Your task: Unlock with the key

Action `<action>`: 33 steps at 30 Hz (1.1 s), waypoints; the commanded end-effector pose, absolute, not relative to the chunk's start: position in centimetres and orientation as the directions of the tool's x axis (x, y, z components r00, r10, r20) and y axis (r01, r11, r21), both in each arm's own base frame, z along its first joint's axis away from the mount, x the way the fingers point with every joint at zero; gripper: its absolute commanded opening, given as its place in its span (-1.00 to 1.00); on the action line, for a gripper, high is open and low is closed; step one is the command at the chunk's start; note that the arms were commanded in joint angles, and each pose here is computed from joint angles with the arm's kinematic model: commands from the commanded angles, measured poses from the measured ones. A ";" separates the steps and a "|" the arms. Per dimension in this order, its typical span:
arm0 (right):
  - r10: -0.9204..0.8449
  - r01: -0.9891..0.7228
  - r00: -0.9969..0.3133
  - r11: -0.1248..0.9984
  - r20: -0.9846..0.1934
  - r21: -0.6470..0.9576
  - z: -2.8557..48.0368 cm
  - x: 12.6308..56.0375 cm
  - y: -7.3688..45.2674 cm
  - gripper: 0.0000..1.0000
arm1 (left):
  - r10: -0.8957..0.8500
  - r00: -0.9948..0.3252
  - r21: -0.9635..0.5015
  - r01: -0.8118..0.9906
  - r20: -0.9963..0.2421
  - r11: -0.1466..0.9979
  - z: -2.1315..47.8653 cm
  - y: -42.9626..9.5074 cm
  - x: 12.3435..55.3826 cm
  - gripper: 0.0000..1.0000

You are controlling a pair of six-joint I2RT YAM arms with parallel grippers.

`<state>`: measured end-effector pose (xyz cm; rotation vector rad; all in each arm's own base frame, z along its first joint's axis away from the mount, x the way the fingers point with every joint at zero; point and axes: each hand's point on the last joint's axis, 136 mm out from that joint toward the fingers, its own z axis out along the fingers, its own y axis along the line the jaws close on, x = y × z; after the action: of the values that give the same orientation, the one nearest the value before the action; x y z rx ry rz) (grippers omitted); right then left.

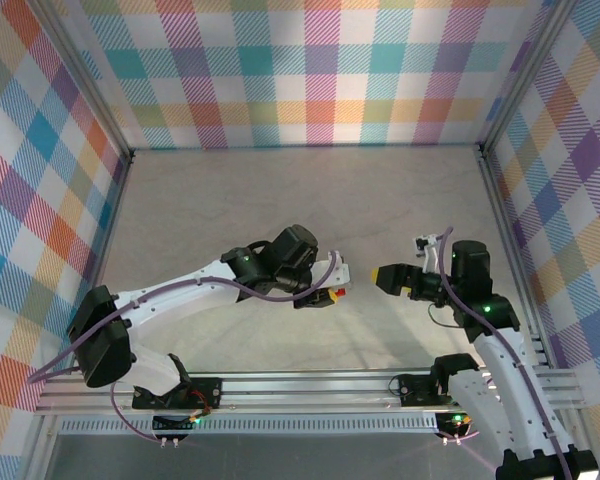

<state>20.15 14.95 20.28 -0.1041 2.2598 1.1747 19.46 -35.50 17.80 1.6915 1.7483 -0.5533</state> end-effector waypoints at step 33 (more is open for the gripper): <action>0.144 -0.310 -0.787 0.749 -0.601 0.585 22.1 19.3 12.6 0.84 | 0.941 0.018 -0.140 0.988 -0.339 -0.069 6.6 -35.8 24.1 -1.00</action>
<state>19.34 12.55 21.00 -0.0873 2.3281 0.9376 24.26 -36.36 6.63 2.0886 2.0490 -0.5189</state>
